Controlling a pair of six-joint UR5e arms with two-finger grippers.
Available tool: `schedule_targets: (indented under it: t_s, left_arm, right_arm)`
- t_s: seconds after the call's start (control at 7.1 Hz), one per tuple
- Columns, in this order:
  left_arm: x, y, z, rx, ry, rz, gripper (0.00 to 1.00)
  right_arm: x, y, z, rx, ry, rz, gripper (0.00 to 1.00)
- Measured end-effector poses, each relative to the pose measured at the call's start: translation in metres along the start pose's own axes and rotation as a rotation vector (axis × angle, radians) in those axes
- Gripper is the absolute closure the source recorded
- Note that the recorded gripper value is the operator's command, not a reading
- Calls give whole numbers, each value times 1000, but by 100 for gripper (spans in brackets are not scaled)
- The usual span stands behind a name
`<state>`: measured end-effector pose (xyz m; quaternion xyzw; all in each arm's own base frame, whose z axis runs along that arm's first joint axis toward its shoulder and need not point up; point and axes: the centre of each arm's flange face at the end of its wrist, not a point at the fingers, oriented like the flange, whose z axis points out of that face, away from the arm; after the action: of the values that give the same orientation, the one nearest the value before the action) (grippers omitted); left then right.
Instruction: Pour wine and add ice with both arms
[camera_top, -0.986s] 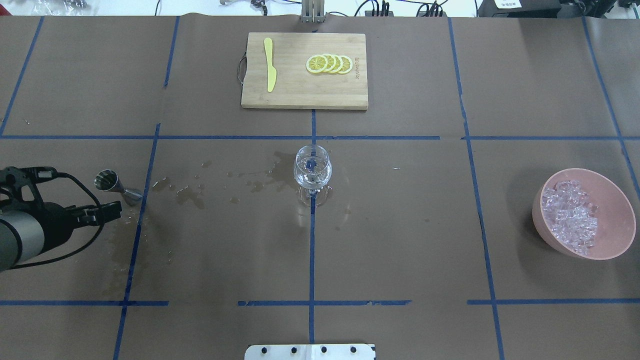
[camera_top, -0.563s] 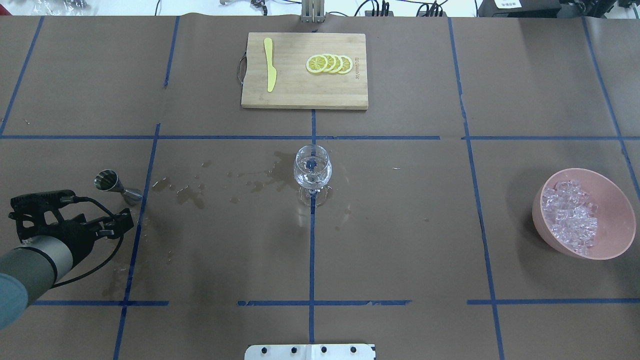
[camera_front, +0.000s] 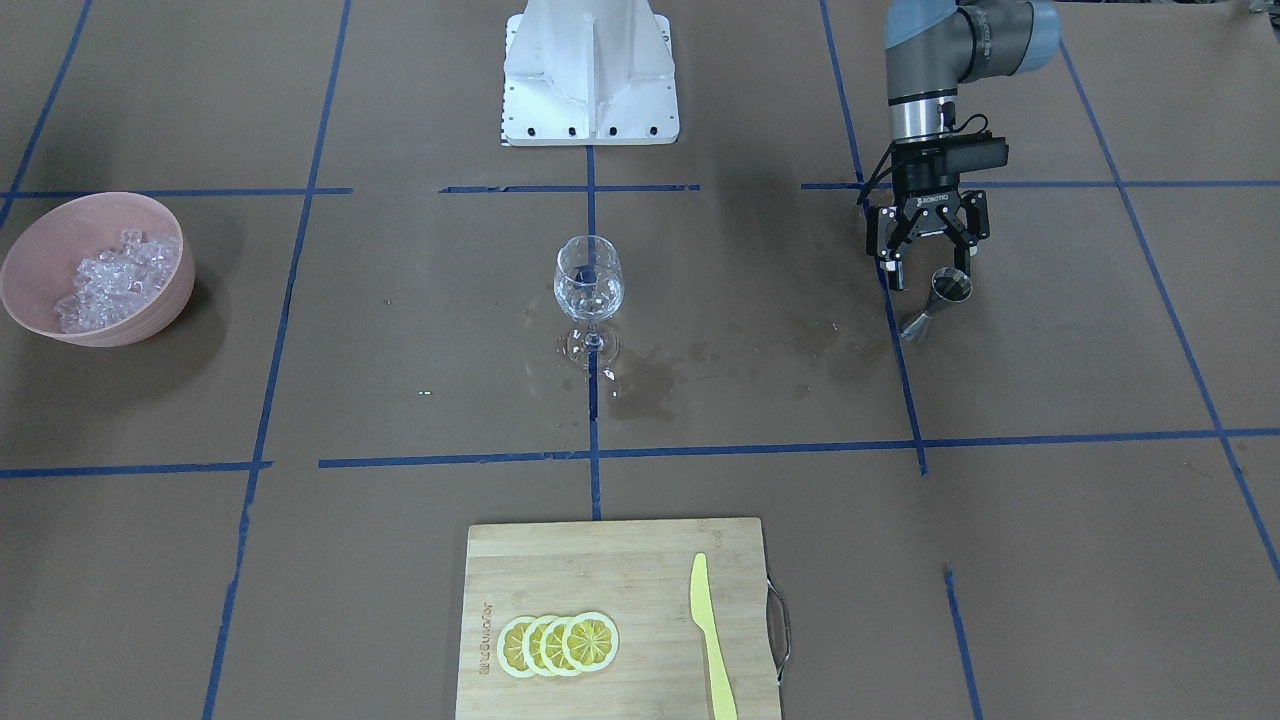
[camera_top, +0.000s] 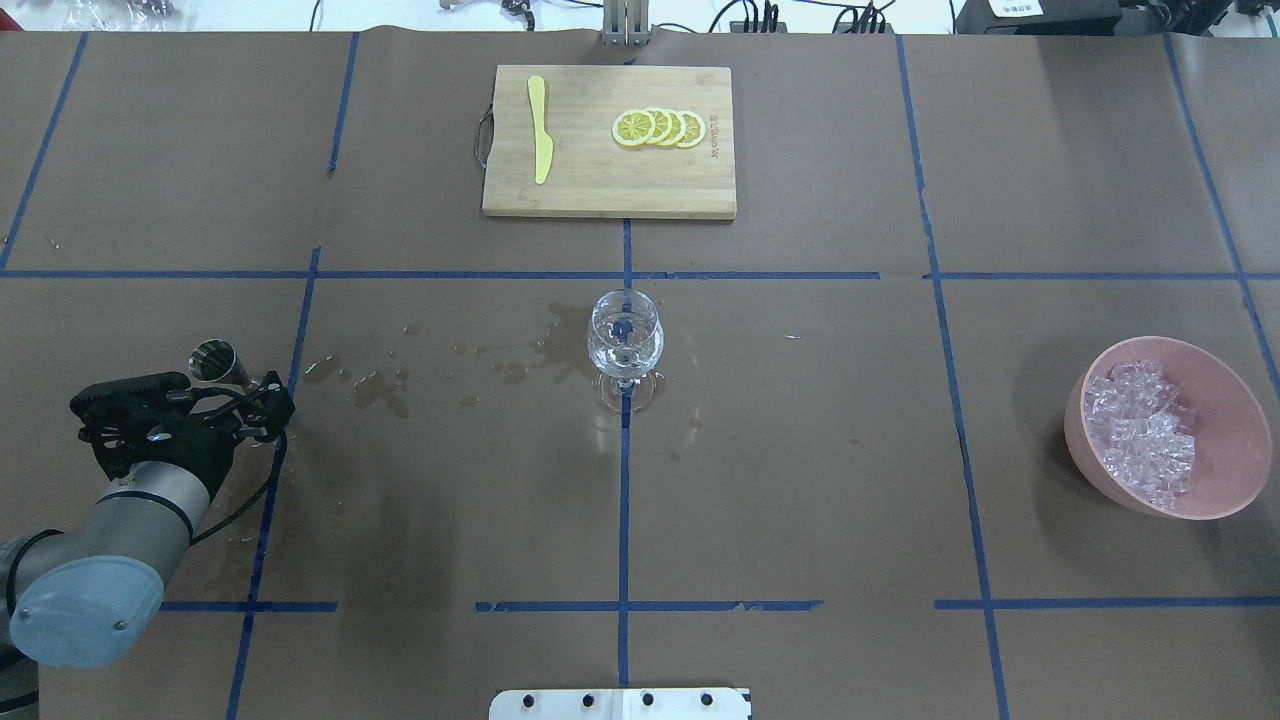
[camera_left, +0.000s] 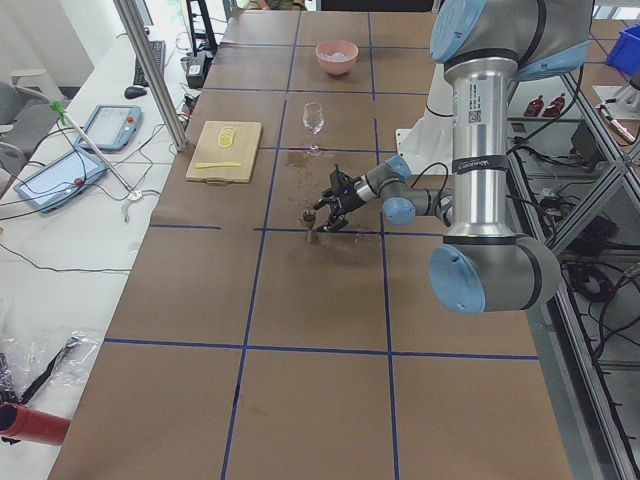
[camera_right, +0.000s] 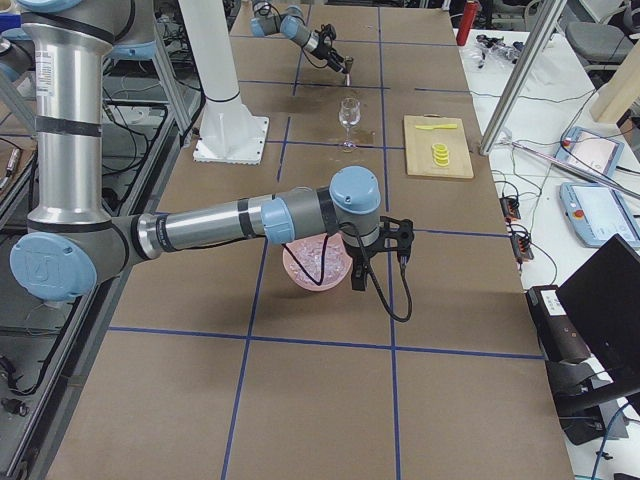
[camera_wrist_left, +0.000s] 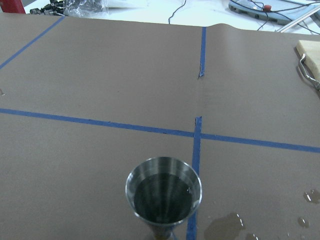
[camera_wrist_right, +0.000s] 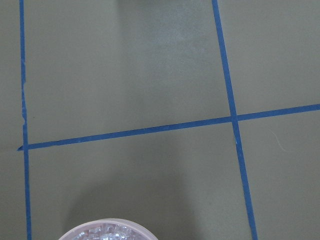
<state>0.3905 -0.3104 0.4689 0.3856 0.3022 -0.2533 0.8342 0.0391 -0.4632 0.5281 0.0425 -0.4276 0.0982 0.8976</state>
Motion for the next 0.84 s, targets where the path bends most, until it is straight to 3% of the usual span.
schedule_targets:
  t_s: [0.42, 0.84]
  left_arm:
    - [-7, 15, 25, 96, -37, 25, 8]
    - [0, 28, 33, 115, -37, 15, 19]
  right_arm:
    - [-21, 14, 4, -17, -2, 15, 0]
    - [-23, 20, 6, -23, -1, 16, 0]
